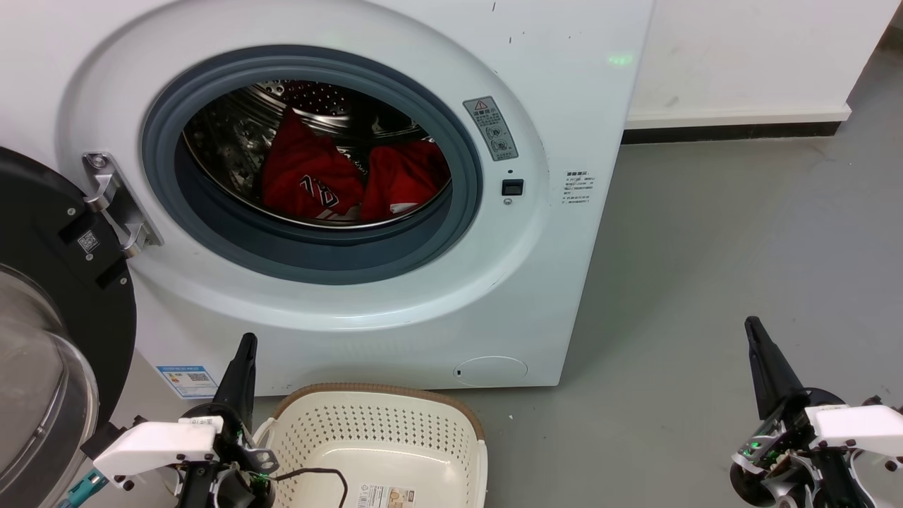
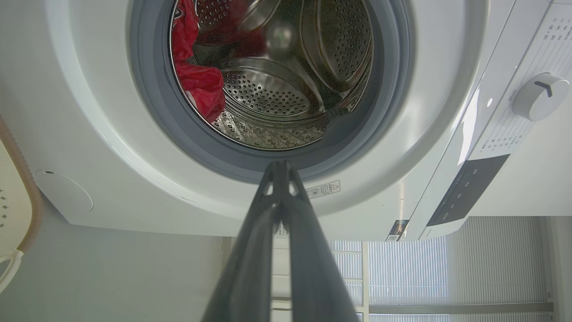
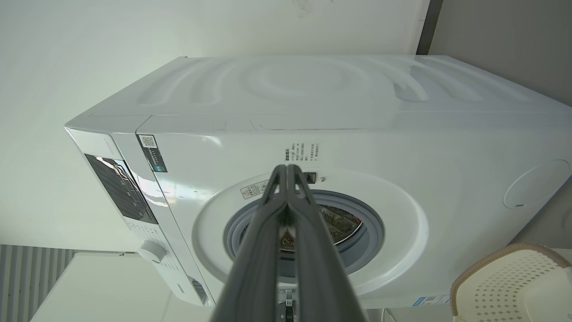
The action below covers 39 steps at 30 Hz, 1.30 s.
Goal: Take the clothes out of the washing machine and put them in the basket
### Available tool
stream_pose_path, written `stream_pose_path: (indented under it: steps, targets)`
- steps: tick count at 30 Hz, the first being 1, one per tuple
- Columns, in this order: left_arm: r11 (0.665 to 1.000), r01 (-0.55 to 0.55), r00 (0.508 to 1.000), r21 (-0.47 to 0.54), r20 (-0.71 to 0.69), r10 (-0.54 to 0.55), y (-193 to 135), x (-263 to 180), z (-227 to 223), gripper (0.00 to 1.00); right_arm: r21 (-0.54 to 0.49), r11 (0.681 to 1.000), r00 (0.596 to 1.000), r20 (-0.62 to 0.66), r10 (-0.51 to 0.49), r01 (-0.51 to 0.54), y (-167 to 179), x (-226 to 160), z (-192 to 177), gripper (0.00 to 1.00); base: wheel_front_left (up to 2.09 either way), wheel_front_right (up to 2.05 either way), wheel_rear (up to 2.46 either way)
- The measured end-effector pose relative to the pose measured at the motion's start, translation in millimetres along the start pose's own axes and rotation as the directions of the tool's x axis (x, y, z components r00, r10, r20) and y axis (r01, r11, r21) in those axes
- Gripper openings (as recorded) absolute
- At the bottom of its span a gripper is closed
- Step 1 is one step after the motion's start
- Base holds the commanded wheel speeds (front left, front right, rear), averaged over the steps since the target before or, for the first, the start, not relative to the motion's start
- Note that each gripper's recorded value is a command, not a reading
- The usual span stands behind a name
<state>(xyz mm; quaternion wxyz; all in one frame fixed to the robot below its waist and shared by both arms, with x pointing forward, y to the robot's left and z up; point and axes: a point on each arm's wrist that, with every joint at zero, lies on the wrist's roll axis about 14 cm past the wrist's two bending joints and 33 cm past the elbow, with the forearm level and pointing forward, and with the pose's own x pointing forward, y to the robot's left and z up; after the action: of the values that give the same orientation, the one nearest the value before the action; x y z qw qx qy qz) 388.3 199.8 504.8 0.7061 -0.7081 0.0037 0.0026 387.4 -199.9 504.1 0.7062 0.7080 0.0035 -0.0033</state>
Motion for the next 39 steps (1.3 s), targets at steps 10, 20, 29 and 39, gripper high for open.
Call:
stream_pose_path:
  steps: [10, 20, 29, 39]
  targets:
    - [1.0, 0.0, 1.0, 0.0, 0.0, 0.0, 0, 0, 0, 0.0, 0.0, 1.0, 1.0, 0.0, 0.0, 0.0, 0, 0, 0, 0.0, 0.0, 0.0, 0.0]
    - [1.0, 0.0, 1.0, 0.0, 0.0, 0.0, 0, 0, 0, 0.0, 0.0, 1.0, 1.0, 0.0, 0.0, 0.0, 0, 0, 0, 0.0, 0.0, 0.0, 0.0]
    - [0.998, -0.068, 0.998, -0.006, -0.001, 0.068, 23, -10, -1, 1.0, 0.006, 0.998, 0.998, 0.003, -0.063, 0.063, -21, -9, 0, 1.0, 0.0, 0.0, 0.0]
    - [0.995, -0.097, 0.995, 0.022, 0.031, 0.097, 32, -16, 2, 1.0, -0.015, 0.995, 0.994, 0.047, -0.1, 0.101, -34, -19, 7, 1.0, 0.0, 0.0, 0.0]
